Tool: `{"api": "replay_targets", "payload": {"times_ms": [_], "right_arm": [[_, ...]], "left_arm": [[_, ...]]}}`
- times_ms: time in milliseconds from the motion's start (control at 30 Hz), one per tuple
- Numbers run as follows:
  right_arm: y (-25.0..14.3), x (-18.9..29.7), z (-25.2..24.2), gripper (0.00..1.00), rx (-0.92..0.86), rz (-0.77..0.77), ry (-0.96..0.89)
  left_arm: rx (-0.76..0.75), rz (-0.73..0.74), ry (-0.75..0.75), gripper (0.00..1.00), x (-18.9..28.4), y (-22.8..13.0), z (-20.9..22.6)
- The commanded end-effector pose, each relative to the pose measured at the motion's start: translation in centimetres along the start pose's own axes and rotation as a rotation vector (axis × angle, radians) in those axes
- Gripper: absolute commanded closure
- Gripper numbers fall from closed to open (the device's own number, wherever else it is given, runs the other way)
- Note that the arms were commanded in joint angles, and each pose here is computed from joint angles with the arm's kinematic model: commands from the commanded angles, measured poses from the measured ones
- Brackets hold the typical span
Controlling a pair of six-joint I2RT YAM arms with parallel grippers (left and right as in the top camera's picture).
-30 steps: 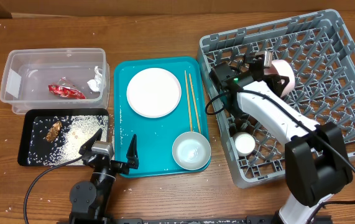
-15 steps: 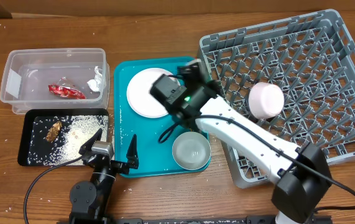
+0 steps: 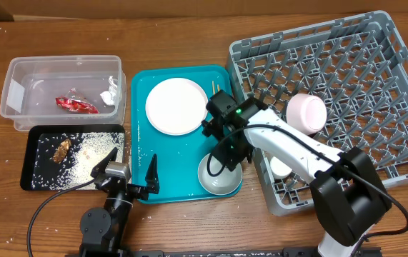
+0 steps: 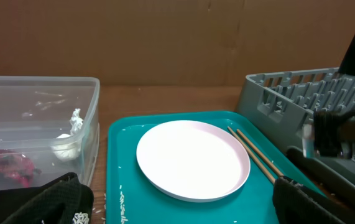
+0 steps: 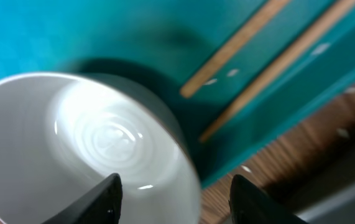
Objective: Sort waste into correct bins and load items into the dishwasher
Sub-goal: 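Place the white bowl into the dish rack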
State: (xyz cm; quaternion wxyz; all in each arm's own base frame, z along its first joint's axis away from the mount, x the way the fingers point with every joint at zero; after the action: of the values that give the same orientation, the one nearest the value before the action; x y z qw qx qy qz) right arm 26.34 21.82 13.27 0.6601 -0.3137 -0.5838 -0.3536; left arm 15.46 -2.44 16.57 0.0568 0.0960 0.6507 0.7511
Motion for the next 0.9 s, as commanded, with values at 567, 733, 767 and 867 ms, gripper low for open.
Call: {"api": "replay_targets", "payload": {"times_ms": [567, 733, 767, 867], "right_arm": [[2.6, 15.5, -3.7, 0.96, -0.727, -0.647, -0.551], [-0.8, 21.4, -7.6, 0.96, -0.935, -0.937, -1.053], [-1.3, 21.7, -9.0, 0.96, -0.953, -0.925, -1.141], [-2.7, 20.8, -13.8, 0.96, -1.028, -0.776, -1.249]], "left_arm": [[-0.011, -0.001, 0.011, 0.00, 0.0, -0.2, 0.2], [-0.011, -0.001, 0.011, 0.00, 0.0, -0.2, 0.2], [-0.011, -0.001, 0.012, 0.00, 0.0, -0.2, 0.2], [-0.011, -0.001, 0.011, 0.00, 0.0, -0.2, 0.2]]}}
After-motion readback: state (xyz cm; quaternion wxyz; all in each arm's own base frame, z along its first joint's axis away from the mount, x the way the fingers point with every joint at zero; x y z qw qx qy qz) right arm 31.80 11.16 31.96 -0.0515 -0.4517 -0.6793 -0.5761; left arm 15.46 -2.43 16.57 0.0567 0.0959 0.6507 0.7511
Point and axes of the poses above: each gripper's point midway between its finger pads, its own x axis back along the fingers, its own z axis along the line the jaws close on, y = z × x, the point moved 9 cm from there along x, back along the fingers, and after that the axes turned 14 degrees about -x, right-handed, at the moved point
